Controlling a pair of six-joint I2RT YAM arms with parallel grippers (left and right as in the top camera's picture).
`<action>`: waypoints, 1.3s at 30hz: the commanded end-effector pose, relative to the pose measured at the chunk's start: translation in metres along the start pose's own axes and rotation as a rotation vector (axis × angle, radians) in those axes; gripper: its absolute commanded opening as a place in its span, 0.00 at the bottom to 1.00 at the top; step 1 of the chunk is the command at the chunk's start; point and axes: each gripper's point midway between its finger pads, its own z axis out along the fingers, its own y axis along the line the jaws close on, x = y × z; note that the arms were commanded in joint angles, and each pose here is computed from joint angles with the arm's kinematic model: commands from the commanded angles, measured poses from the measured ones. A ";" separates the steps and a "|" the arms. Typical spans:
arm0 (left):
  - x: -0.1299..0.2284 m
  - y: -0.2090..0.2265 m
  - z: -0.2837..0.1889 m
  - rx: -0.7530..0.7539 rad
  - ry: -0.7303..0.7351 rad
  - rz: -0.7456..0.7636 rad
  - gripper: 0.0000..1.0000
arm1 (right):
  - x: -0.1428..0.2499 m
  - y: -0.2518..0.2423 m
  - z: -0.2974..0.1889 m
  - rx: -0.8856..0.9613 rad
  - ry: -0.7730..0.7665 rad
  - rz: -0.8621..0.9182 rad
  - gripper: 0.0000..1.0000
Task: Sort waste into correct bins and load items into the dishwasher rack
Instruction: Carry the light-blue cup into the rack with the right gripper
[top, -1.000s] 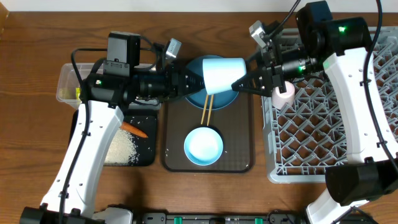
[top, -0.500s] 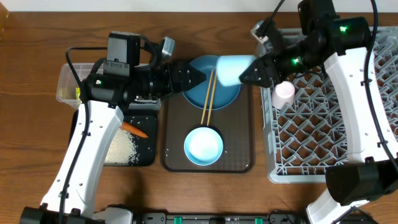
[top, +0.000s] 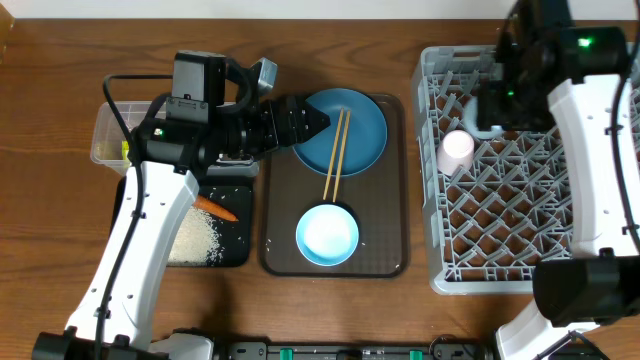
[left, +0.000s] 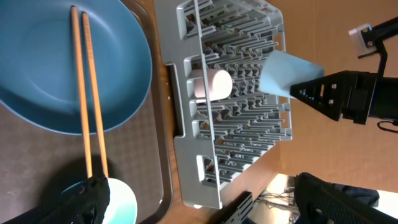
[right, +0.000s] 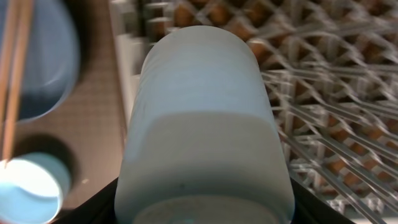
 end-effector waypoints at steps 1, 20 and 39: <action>-0.002 0.005 0.000 -0.019 -0.010 0.004 0.97 | -0.003 -0.034 -0.004 0.087 -0.017 0.105 0.20; -0.002 0.005 0.000 -0.019 -0.010 0.004 0.98 | 0.016 -0.045 0.008 0.044 0.106 0.134 0.10; -0.002 0.005 0.000 -0.019 -0.009 0.003 0.98 | 0.067 0.006 -0.017 -0.094 0.188 0.074 0.10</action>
